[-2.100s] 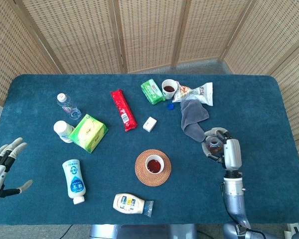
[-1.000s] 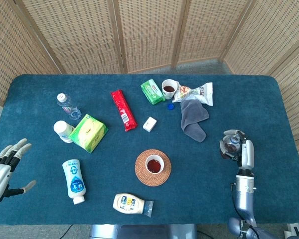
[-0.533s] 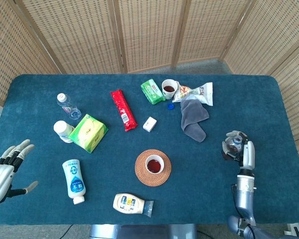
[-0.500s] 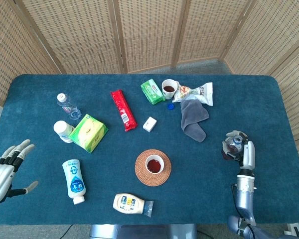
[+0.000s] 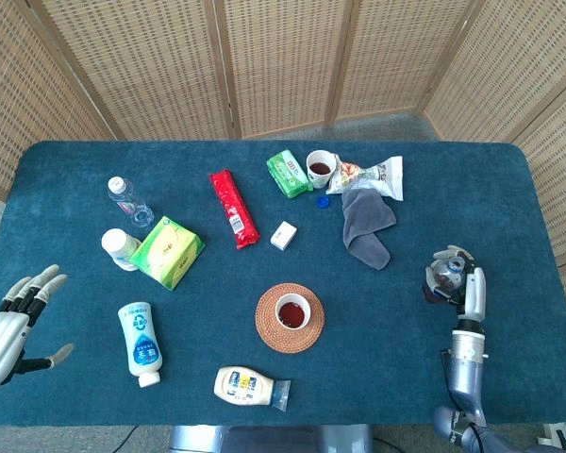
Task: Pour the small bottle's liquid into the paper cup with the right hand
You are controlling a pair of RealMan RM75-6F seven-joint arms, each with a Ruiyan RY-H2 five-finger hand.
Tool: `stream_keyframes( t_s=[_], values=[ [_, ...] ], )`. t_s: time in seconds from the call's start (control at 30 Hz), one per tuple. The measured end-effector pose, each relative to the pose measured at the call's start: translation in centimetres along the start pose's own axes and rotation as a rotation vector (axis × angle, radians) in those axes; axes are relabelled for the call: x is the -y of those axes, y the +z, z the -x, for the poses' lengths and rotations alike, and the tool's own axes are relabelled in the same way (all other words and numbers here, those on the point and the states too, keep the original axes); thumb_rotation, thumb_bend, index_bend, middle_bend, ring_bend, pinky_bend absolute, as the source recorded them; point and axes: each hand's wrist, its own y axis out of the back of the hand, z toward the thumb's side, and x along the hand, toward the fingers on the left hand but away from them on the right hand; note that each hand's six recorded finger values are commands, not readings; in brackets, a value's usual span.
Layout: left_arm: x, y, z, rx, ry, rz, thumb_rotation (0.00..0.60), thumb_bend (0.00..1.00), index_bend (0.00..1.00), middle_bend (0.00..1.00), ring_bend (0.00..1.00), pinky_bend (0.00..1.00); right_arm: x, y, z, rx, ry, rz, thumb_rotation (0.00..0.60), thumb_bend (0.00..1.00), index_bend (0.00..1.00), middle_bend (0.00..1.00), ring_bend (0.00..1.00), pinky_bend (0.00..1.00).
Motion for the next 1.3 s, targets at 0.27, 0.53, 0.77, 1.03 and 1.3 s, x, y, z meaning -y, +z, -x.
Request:
stream_keyframes(
  t_s=[0.27,0.53,0.77,1.03,1.3],
  values=[
    [-0.05,-0.05,0.02,0.001,0.001,0.001,0.6,0.27,0.0,0.0,0.0,0.0,0.12,-0.11,-0.04,0.003,0.01,0.012,0.6,0.84,0.47,0.56,0.2,0.33],
    [-0.09,-0.07,0.05,0.001,0.002,0.003,0.6,0.27,0.0,0.0,0.0,0.0,0.26,-0.04,-0.08,-0.002,0.024,0.026,0.6,0.84,0.47,0.53,0.19,0.33],
    [-0.12,-0.07,0.06,0.002,0.002,0.003,0.6,0.27,0.0,0.0,0.0,0.0,0.32,-0.24,-0.22,-0.002,0.043,0.04,0.6,0.83,0.44,0.5,0.17,0.33],
    [-0.05,-0.01,0.06,0.004,0.0,0.003,0.6,0.27,0.0,0.0,0.0,0.0,0.26,-0.26,-0.22,-0.011,0.059,0.058,0.6,0.79,0.37,0.41,0.13,0.3],
    [-0.04,0.01,0.02,0.005,-0.001,0.004,0.6,0.27,0.0,0.0,0.0,0.0,0.22,-0.28,-0.2,-0.016,0.071,0.064,0.6,0.68,0.28,0.36,0.11,0.28]
  ],
)
